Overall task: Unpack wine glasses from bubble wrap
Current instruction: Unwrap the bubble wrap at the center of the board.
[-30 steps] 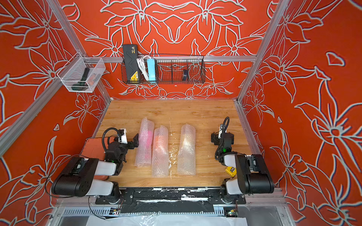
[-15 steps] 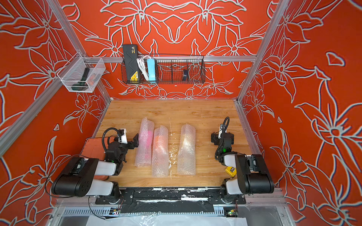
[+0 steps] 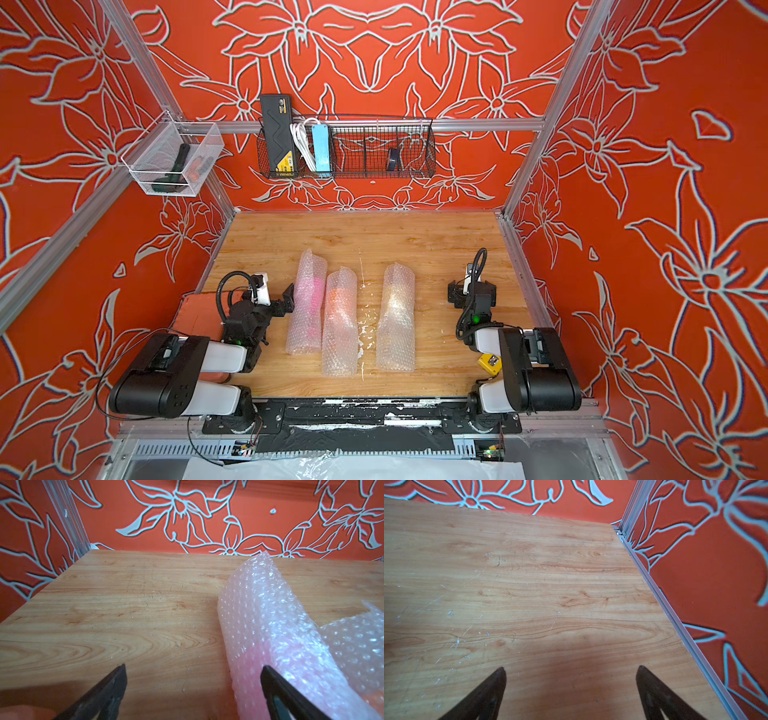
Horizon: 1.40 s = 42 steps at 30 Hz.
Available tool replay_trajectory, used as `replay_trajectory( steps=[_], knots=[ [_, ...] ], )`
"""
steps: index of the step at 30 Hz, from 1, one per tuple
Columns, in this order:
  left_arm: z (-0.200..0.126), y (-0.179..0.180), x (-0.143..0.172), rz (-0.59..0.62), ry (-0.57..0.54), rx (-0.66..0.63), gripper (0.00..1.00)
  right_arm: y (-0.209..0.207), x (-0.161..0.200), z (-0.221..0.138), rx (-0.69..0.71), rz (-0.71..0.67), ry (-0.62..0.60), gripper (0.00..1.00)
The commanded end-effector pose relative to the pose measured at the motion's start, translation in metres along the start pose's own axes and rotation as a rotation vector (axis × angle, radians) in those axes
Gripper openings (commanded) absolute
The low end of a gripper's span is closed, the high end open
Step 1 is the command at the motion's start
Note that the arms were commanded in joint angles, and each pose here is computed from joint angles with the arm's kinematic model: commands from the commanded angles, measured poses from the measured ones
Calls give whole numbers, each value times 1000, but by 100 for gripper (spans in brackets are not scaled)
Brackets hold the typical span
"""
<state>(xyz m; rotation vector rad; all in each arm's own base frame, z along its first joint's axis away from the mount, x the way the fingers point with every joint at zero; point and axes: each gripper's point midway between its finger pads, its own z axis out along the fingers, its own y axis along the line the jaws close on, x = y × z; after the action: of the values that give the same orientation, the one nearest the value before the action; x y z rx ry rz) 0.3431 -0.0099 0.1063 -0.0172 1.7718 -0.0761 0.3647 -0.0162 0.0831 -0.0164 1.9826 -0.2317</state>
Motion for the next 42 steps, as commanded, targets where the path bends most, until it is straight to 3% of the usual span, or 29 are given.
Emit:
replay_trajectory(
  steps=[1, 26, 30, 36, 42],
  knots=[
    [1, -2, -9, 14, -31, 5, 99, 0, -13, 1, -4, 13, -29, 98],
    [1, -2, -9, 14, -32, 5, 99, 0, -13, 1, -3, 12, -30, 98],
    [4, 2, -13, 6, -26, -19, 99, 8, -20, -6, -59, -11, -73, 98],
    [-2, 6, -24, -10, -44, -48, 99, 1, -29, -7, -23, -2, -2, 98],
    [4, 23, -40, -117, 18, -160, 99, -20, -56, -30, 47, 151, 46, 98]
  ],
)
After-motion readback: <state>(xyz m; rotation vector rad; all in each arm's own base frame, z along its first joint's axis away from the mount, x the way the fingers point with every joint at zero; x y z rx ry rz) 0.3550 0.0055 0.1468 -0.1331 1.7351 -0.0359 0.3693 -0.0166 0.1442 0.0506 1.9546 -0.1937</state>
